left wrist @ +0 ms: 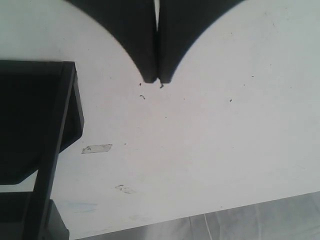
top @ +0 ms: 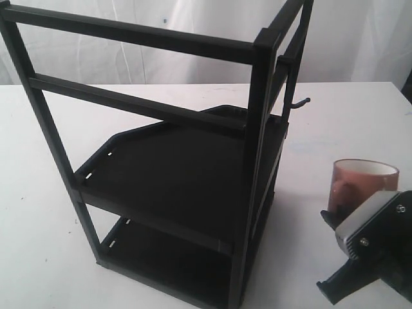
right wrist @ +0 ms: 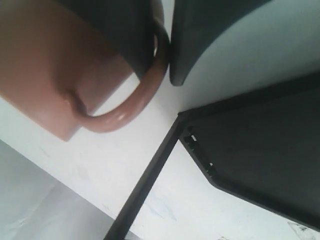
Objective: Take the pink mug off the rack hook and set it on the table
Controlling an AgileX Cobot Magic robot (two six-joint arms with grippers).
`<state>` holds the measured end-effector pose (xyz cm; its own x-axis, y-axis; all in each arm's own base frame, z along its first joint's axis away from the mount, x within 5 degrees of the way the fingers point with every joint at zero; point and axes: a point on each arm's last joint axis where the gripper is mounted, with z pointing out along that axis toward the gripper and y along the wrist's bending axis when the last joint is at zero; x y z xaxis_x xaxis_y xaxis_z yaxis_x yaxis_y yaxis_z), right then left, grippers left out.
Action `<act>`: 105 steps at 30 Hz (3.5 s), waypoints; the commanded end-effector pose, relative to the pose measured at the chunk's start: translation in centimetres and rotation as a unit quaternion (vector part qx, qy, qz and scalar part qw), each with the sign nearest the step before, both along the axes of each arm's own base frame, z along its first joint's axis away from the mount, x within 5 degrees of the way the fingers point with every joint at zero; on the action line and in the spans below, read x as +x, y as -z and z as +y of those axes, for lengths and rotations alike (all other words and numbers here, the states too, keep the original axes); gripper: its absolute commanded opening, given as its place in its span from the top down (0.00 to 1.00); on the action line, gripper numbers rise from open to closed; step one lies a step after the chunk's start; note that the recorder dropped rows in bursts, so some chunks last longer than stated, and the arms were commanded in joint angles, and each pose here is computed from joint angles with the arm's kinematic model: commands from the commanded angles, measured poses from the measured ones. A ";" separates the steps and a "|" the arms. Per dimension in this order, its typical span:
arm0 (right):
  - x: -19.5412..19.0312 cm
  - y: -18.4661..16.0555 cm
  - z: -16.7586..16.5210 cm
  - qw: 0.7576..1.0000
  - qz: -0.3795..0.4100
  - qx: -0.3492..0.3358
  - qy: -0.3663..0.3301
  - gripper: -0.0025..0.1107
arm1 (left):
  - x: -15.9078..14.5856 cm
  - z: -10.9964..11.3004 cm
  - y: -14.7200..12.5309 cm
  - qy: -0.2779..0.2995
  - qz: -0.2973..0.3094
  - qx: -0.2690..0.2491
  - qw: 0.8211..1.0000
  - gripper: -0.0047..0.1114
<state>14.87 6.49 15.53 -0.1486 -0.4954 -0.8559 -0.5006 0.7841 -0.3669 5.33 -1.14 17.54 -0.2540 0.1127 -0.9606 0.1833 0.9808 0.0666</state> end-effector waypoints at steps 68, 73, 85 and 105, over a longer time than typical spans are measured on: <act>3.4 5.1 1.0 0.993 0.109 -0.038 0.032 0.72 | 0.0 0.0 0.1 -0.001 0.000 -0.004 1.000 0.96; 3.2 4.7 0.4 0.992 0.108 -0.027 0.067 0.72 | 0.0 0.0 0.1 -0.001 0.000 -0.004 1.000 0.96; 1.6 4.0 -1.3 0.982 0.114 0.027 0.147 0.72 | 0.0 0.0 0.1 -0.001 0.000 -0.004 1.000 0.96; -1.6 3.7 -2.8 0.943 0.208 0.111 0.235 0.55 | 0.0 0.0 0.1 -0.001 0.000 -0.004 1.000 0.96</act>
<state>13.82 3.87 11.60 -0.6520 -0.1234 -0.7481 -0.1478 0.9884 -0.0342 5.33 -1.14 17.54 -0.2540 0.1127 -0.9606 0.1833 0.9808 0.0666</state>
